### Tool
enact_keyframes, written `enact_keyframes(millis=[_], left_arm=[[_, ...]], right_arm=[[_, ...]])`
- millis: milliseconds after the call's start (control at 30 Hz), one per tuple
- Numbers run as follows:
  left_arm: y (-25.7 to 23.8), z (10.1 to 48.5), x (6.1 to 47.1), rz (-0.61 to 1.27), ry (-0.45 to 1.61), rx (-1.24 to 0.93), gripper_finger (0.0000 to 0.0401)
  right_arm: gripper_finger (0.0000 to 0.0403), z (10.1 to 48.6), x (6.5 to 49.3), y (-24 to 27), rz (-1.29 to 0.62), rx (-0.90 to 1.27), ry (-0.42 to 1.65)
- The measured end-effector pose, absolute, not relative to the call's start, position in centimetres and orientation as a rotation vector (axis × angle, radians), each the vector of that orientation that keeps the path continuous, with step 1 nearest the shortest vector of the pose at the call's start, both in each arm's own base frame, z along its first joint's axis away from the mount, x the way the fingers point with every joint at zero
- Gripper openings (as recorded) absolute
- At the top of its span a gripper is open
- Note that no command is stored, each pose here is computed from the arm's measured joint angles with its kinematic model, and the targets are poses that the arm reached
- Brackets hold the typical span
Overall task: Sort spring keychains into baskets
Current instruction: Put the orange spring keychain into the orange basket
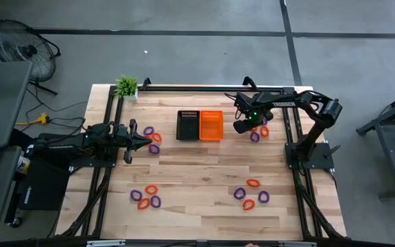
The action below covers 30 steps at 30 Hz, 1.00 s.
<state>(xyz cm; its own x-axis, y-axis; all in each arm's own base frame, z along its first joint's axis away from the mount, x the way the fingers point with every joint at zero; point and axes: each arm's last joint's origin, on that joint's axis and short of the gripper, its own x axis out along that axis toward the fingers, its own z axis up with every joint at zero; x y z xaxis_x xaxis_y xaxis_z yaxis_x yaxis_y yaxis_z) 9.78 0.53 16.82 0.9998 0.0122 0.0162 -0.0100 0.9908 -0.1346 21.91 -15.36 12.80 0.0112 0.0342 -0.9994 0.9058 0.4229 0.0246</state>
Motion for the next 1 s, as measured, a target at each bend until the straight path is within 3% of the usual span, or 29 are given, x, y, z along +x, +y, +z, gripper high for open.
enact_keyframes(millis=[233, 667, 1000], left_arm=[[0.5, 16.8, 9.8, 0.011, -0.017, -0.135, 0.0001], [0.5, 16.8, 9.8, 0.011, -0.017, -0.135, 0.0001], [0.5, 16.8, 9.8, 0.011, -0.017, -0.135, 0.0001]], right_arm=[[0.0113, 12.7, 21.9, -15.4, -0.850, 0.913, 1.394], [0.0019, 12.7, 22.0, -15.4, -0.850, 0.909, 1.387], [0.0017, 14.1, 21.9, -15.3, -0.827, 0.872, 1.315]])
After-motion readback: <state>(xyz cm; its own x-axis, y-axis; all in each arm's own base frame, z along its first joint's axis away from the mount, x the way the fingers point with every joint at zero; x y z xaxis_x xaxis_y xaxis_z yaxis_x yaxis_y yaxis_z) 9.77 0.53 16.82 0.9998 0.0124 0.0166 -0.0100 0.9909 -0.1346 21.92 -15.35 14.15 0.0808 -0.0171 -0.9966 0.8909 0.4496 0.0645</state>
